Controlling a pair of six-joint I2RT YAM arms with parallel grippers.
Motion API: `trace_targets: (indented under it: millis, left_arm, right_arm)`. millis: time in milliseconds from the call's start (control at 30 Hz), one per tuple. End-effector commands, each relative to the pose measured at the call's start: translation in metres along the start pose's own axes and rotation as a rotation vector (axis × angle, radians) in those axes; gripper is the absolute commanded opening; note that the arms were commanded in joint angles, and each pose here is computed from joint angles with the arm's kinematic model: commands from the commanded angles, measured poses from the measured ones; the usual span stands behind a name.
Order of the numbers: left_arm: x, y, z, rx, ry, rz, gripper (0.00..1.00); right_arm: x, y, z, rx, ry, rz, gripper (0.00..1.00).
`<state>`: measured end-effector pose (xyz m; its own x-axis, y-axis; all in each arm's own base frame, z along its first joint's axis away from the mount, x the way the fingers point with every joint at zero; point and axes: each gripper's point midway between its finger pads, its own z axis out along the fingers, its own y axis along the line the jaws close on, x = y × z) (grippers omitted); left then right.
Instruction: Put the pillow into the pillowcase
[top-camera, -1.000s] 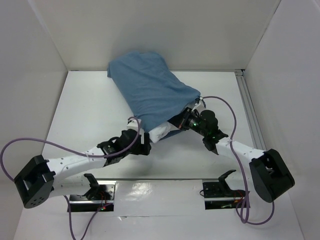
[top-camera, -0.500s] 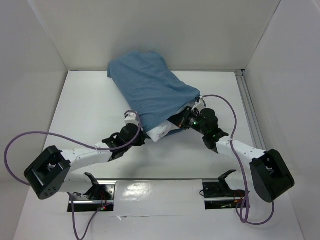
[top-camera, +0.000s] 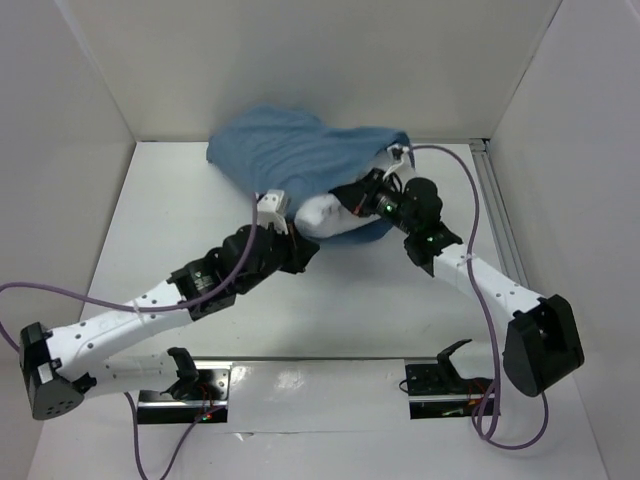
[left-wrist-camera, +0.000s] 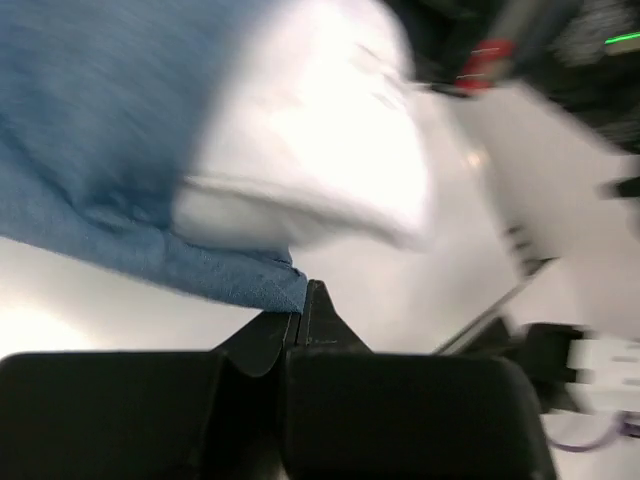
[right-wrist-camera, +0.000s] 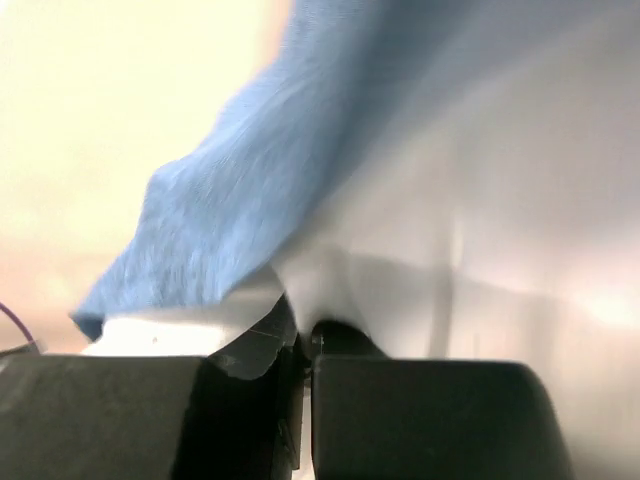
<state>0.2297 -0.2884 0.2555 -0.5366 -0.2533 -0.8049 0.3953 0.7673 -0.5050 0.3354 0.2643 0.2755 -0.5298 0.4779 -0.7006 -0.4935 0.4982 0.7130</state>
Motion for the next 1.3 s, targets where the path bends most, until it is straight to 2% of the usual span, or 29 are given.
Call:
trace_targets:
  millis: [0, 67, 133, 167, 200, 333, 400, 567, 700, 733, 767, 800, 867, 933, 1100, 1167, 1200, 1267]
  left_arm:
    - [-0.077, -0.124, -0.064, 0.441, -0.076, 0.021, 0.0]
    - [-0.114, -0.157, -0.087, 0.547, -0.124, 0.05, 0.0]
    - [-0.138, -0.173, -0.1, 0.585, -0.167, 0.083, 0.0]
    - [-0.14, -0.176, -0.101, 0.596, -0.163, 0.095, 0.0]
    - [-0.141, -0.181, -0.102, 0.615, -0.157, 0.098, 0.0]
    - [-0.14, -0.183, -0.1, 0.621, -0.142, 0.093, 0.0]
    - [-0.155, -0.184, -0.107, 0.666, -0.174, 0.078, 0.0]
    - [-0.165, -0.181, -0.095, 0.676, -0.161, 0.059, 0.0]
    - [-0.182, -0.156, -0.076, 0.61, -0.169, 0.026, 0.0]
    - [-0.183, -0.15, -0.074, 0.591, -0.159, 0.013, 0.0]
    - [-0.192, -0.137, -0.073, 0.557, -0.182, 0.009, 0.0]
    - [-0.191, -0.128, -0.068, 0.529, -0.178, 0.005, 0.0]
    - [-0.197, -0.115, -0.074, 0.491, -0.19, -0.001, 0.0]
    - [-0.211, -0.099, -0.073, 0.445, -0.224, -0.007, 0.0]
    - [-0.235, -0.086, -0.076, 0.426, -0.245, -0.007, 0.0]
    - [-0.237, -0.084, -0.072, 0.423, -0.24, -0.017, 0.0]
    - [-0.24, -0.086, -0.072, 0.426, -0.245, -0.015, 0.0]
    - [-0.249, -0.088, -0.075, 0.429, -0.267, -0.01, 0.0]
  right_arm:
    - [-0.047, 0.037, 0.012, -0.035, -0.121, -0.152, 0.0]
    - [-0.022, 0.035, 0.025, -0.023, -0.06, -0.148, 0.0]
    - [-0.001, 0.022, 0.035, -0.007, -0.014, -0.146, 0.0]
    - [0.016, -0.002, 0.044, 0.041, 0.021, -0.132, 0.0]
    - [0.023, -0.003, 0.051, 0.033, 0.027, -0.122, 0.0]
    - [0.05, -0.043, 0.065, 0.116, 0.063, -0.071, 0.0]
    - [0.049, -0.057, 0.067, 0.143, 0.06, -0.056, 0.0]
    - [0.039, -0.051, 0.069, 0.144, 0.044, -0.05, 0.0]
    - [0.058, -0.035, 0.05, 0.087, 0.145, -0.034, 0.0]
    - [0.072, -0.038, 0.039, 0.101, 0.223, -0.042, 0.02]
    - [0.074, -0.038, 0.032, 0.118, 0.246, -0.054, 0.12]
    - [0.076, -0.041, 0.012, 0.175, 0.271, -0.064, 0.3]
    - [0.071, -0.045, -0.01, 0.236, 0.265, -0.123, 0.57]
    - [0.056, -0.051, -0.042, 0.322, 0.218, -0.148, 0.77]
    - [0.03, -0.067, -0.087, 0.39, 0.121, -0.116, 0.77]
    - [0.026, -0.072, -0.095, 0.403, 0.098, -0.097, 0.72]
    - [0.023, -0.076, -0.098, 0.418, 0.081, -0.069, 0.66]
    - [0.024, -0.096, -0.109, 0.462, 0.059, 0.015, 0.62]
